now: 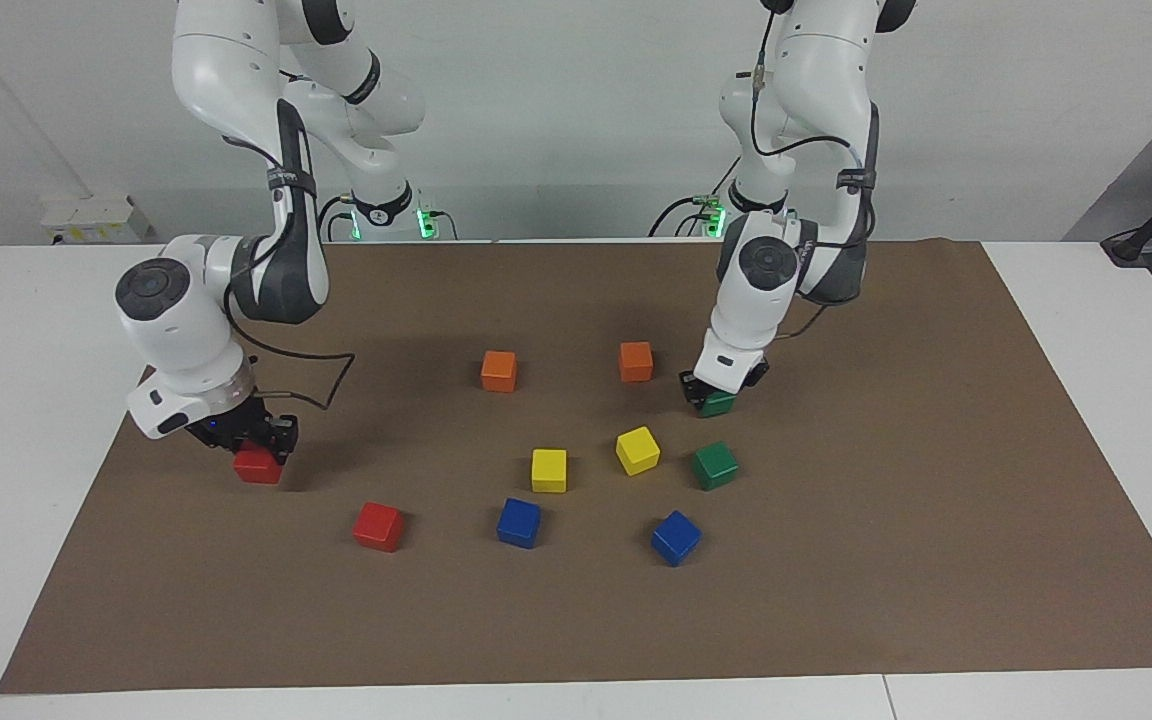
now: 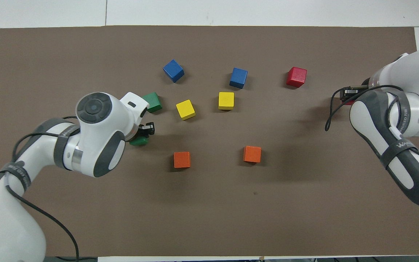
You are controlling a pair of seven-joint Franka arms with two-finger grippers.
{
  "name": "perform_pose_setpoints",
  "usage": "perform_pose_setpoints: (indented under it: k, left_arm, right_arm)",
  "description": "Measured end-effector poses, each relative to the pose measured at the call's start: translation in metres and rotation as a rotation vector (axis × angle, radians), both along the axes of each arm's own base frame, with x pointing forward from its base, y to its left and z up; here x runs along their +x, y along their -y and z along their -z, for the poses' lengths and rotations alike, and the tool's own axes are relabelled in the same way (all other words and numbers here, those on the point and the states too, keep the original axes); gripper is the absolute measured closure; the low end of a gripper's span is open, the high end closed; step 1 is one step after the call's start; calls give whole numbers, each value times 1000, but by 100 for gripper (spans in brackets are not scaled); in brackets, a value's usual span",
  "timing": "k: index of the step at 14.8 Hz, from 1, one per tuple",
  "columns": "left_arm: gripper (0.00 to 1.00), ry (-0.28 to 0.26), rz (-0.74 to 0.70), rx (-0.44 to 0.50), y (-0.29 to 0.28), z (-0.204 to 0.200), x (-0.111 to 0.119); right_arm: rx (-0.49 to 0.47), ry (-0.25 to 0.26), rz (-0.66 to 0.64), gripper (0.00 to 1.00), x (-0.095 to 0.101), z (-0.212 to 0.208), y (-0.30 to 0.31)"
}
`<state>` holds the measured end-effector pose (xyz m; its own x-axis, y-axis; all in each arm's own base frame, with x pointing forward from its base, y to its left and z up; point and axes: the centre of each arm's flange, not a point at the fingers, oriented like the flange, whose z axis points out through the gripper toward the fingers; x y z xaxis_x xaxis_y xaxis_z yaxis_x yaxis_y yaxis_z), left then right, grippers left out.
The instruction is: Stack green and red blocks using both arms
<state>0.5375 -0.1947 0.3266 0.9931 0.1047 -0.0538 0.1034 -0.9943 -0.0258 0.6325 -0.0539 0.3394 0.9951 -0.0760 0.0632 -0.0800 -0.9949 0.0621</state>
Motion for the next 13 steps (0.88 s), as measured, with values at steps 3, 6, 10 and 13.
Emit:
perform_pose_setpoints:
  k: [3,6,10,13]
  left_arm:
    - [44,19,93,-14,-106,-26,32]
    - [44,17,131,-20,-174,-25,38]
    - [44,37,133,-23,-191,-14,43]
    - [44,54,131,-27,-196,7,50]
  right_arm:
    - [0,23,-4,46,1,22,0]
    - [-1,45,-6,46,4,37,1]
    - [-1,54,-6,46,5,37,1]
    - [0,51,-12,21,6,38,-3]
